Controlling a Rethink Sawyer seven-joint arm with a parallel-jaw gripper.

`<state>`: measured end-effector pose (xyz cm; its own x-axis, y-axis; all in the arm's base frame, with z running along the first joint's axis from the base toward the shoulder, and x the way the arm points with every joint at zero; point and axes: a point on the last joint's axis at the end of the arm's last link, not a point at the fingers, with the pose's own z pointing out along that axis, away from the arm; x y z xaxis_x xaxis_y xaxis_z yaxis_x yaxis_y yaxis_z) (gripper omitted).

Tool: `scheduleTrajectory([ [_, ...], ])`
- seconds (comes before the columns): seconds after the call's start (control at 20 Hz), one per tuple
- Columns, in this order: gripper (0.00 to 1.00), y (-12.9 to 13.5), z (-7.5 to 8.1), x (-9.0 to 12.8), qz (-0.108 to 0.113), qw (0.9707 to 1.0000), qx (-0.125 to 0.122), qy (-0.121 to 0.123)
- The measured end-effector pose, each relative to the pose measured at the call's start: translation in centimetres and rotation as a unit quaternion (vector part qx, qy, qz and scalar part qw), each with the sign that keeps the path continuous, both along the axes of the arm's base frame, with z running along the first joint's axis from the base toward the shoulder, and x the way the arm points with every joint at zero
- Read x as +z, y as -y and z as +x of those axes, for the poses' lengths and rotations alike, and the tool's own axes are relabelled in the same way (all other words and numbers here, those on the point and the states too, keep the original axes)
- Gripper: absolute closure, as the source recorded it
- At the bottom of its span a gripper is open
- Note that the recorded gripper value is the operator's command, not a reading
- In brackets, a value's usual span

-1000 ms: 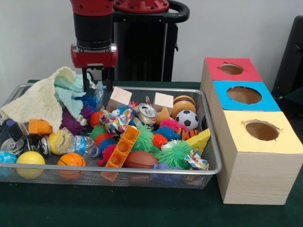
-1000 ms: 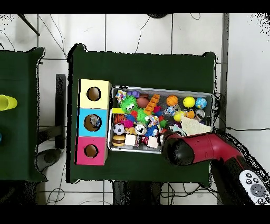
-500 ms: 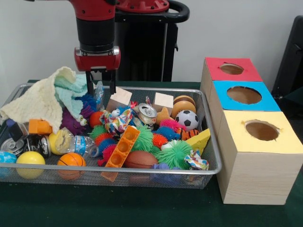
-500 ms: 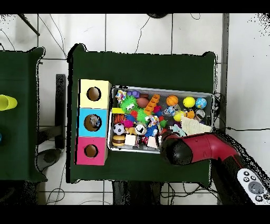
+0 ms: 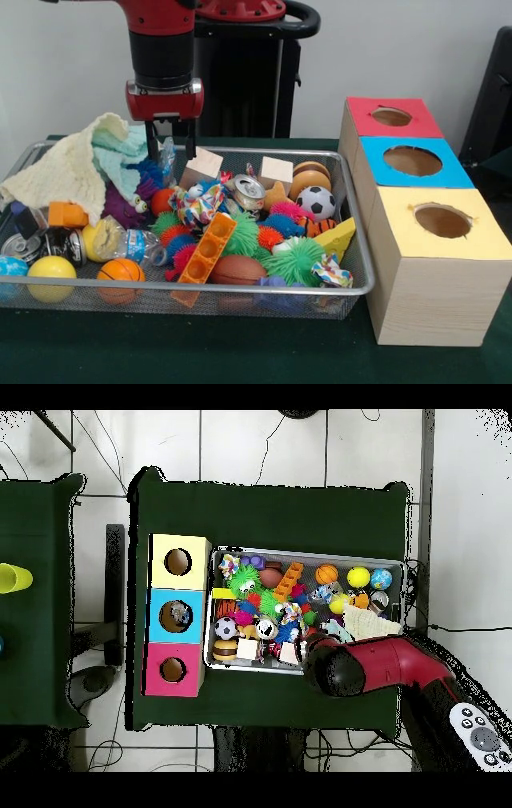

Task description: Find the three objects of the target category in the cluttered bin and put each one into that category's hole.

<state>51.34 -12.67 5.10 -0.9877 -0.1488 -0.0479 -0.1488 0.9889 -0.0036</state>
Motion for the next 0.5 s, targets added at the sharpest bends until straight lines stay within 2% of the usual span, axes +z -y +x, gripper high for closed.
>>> scheduleTrajectory([
  [0.5,0.00,-0.20,-0.19,-0.36,0.004,1.0000,0.000,-0.003],
])
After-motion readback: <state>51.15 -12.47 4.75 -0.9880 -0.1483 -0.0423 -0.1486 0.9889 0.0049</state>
